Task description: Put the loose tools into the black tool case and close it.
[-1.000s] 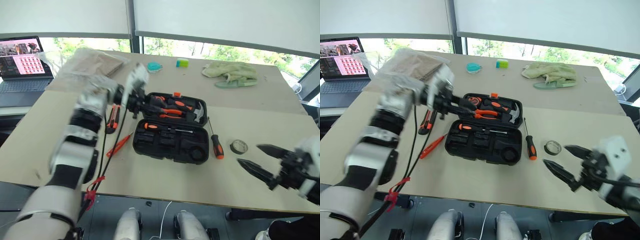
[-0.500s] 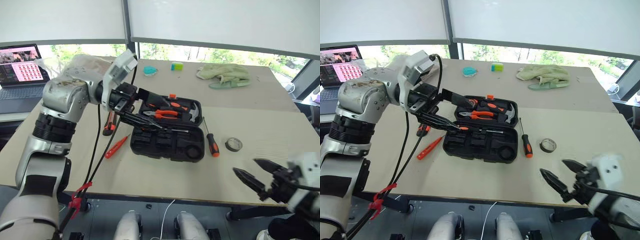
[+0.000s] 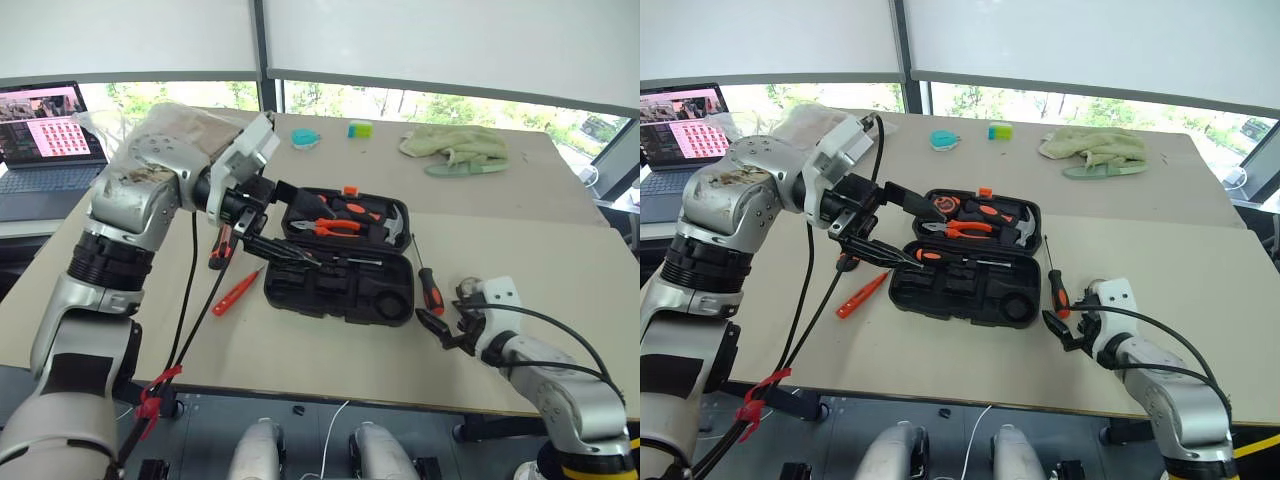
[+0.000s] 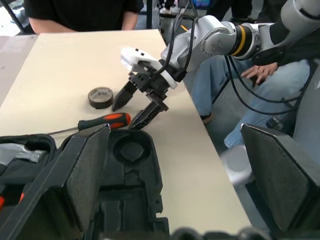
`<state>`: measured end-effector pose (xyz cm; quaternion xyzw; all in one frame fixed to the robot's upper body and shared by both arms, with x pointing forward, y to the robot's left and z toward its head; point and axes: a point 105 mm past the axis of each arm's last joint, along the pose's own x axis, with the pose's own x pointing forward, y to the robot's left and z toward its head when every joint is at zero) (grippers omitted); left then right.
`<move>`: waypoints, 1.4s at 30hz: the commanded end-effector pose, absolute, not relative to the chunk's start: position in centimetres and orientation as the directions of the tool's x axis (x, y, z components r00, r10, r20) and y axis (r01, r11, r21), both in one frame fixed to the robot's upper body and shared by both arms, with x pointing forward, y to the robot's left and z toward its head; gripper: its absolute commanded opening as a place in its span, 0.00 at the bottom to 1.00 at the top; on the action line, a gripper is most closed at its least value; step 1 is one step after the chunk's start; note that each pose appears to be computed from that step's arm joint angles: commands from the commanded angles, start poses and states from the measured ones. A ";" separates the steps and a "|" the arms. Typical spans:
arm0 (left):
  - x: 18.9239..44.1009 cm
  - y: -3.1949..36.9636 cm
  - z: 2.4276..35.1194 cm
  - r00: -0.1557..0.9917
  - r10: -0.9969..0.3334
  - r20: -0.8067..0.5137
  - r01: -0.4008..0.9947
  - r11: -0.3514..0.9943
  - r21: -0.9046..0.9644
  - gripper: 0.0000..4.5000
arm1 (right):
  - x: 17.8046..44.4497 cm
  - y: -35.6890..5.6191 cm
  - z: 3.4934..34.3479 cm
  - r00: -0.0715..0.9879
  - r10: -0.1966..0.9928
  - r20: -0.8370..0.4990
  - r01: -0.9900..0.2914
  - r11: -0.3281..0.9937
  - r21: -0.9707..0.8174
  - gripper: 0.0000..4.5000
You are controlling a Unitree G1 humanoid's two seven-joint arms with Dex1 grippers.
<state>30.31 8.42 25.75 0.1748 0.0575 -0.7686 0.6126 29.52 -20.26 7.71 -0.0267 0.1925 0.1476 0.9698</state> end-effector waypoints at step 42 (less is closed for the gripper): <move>30.2 12.3 21.9 0.025 -0.934 -0.357 0.993 -0.018 0.115 1.00 | 35.5 -14.7 14.5 0.414 0.789 -0.455 -0.835 0.129 -0.536 0.23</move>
